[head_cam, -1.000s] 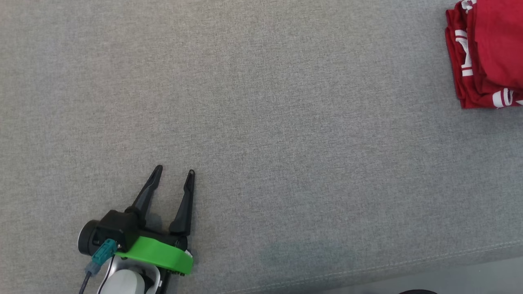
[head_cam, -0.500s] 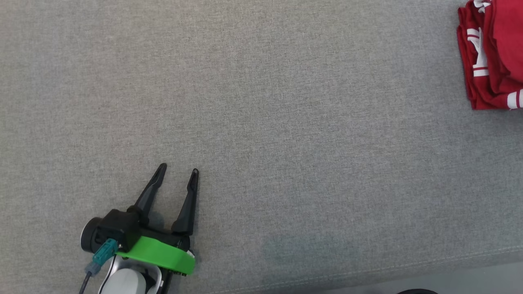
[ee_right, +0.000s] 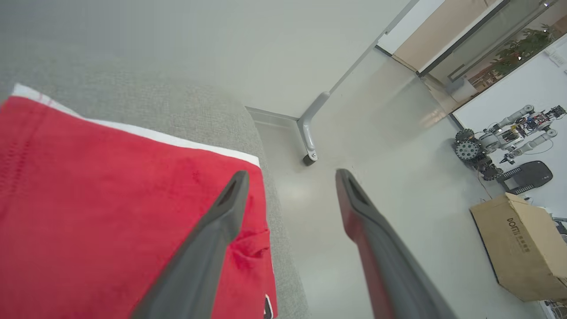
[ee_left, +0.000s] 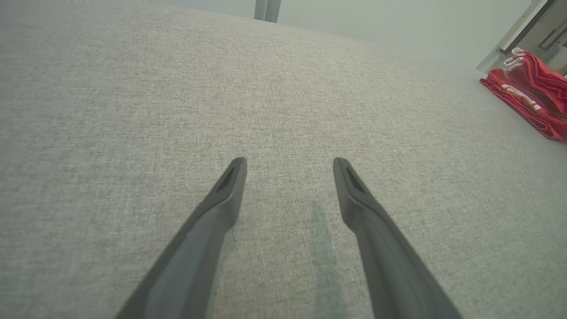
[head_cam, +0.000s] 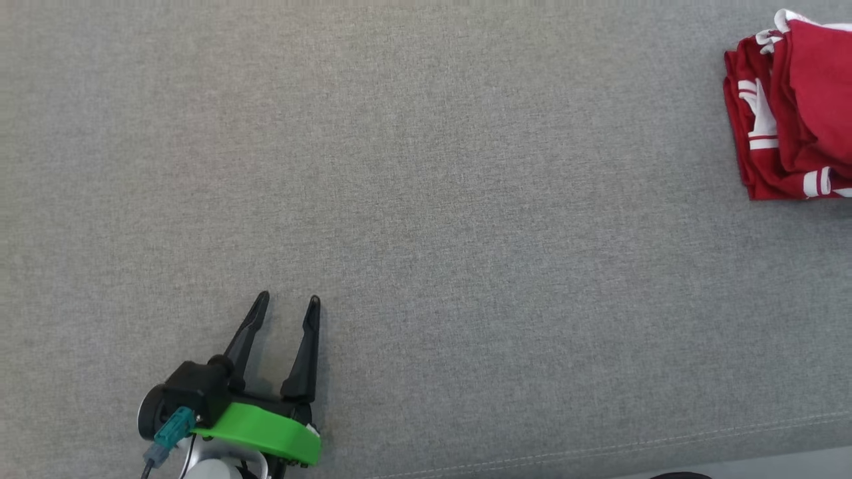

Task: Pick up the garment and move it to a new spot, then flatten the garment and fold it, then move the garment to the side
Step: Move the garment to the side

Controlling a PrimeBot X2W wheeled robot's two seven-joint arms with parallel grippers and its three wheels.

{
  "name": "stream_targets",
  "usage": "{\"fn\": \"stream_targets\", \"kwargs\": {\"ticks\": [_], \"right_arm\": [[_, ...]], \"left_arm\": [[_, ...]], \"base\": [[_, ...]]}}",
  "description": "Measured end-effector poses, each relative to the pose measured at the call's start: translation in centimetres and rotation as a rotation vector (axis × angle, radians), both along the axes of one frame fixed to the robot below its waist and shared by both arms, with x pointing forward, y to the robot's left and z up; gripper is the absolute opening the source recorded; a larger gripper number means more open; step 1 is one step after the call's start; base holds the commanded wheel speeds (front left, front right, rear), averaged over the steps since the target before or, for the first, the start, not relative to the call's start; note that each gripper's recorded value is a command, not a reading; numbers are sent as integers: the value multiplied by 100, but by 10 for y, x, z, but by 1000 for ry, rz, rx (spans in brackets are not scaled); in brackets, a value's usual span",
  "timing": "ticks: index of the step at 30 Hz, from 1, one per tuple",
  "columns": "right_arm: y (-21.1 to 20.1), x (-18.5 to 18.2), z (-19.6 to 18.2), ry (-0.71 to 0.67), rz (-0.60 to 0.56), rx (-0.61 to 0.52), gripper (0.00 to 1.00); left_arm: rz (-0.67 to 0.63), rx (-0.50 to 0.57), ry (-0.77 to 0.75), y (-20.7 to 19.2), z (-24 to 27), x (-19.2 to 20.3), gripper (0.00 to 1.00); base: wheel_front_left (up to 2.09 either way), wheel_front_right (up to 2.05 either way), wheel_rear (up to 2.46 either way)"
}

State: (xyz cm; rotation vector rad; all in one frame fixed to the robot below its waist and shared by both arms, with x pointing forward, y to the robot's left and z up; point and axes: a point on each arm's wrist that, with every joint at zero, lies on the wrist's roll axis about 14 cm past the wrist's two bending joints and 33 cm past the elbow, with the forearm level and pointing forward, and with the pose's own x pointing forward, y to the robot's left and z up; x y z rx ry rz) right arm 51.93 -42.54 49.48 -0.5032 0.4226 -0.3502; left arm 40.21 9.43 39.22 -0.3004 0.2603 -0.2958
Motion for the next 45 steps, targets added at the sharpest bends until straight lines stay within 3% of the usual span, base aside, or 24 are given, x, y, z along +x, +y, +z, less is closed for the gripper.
{"fn": "stream_targets", "kwargs": {"ticks": [7,13,17,22,32,45], "right_arm": [[73,10,52,-277,250,16,100],[134,-21,81,-442,424,103,100],[171,-55,78,-480,507,189,100],[195,-98,49,-455,507,317,100],[222,-145,-11,-363,466,415,100],[247,-171,-16,-363,474,418,100]], "left_arm": [[69,2,-32,18,18,-17,100],[147,14,-49,41,30,-41,100],[206,30,-57,58,34,-55,100],[266,51,-82,75,43,-65,100],[335,101,-132,99,56,-86,100],[278,87,-185,88,70,-89,100]], "base": [[0,0,0],[0,0,0],[0,0,0],[0,0,0],[0,0,0],[0,0,0]]}}
